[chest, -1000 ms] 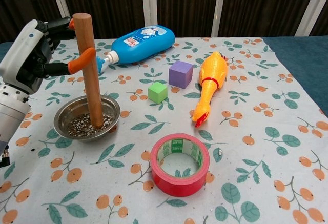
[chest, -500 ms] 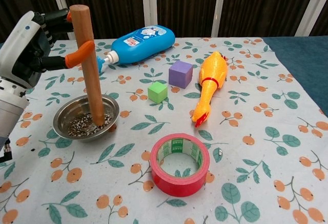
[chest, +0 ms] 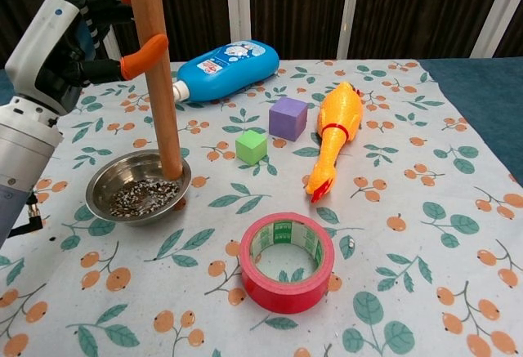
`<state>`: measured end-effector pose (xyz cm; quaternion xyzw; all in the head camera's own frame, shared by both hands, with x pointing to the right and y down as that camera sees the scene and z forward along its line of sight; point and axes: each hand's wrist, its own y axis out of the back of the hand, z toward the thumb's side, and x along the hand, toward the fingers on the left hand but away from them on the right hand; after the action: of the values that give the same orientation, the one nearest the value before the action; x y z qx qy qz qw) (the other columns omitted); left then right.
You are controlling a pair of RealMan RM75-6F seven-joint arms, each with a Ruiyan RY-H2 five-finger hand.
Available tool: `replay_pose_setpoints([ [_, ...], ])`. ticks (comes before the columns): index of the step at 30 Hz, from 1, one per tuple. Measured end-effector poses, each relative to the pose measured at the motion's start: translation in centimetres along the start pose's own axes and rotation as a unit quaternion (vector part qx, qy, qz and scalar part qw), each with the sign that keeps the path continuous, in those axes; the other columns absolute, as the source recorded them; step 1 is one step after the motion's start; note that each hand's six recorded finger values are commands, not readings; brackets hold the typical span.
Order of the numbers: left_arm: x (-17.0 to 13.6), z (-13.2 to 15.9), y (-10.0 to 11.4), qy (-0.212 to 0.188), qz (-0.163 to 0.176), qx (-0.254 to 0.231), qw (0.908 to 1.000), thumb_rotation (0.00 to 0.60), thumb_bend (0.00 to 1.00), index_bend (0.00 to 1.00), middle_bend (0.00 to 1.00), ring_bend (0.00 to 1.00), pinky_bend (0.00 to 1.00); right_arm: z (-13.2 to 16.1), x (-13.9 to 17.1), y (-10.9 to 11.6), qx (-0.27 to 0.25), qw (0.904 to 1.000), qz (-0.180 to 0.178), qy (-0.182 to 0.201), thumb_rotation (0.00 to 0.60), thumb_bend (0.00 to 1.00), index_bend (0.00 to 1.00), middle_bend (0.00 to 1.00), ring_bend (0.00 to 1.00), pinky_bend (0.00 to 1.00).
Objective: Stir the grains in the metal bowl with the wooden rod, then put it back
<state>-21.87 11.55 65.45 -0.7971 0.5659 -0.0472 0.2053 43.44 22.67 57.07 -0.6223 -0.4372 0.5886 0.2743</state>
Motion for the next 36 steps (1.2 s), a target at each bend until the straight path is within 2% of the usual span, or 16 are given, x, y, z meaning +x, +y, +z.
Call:
replay_pose_setpoints([
  [21,-4.7,-2.1,1.3,0.032,-0.014,0.012,0.9993,0.600,0.82,0.63,0.66,0.17,0.02,0.0,0.0,0.0,-0.001,1.0000,0.001,-0.001,0.600,0.47,0.00,0.00,0.00,0.00],
  [36,-5.2,-2.3,1.5,0.028,-0.013,0.011,0.9995,0.600,0.82,0.63,0.66,0.17,0.02,0.1,0.0,0.0,0.000,1.0000,0.000,-0.001,0.600,0.47,0.00,0.00,0.00,0.00],
])
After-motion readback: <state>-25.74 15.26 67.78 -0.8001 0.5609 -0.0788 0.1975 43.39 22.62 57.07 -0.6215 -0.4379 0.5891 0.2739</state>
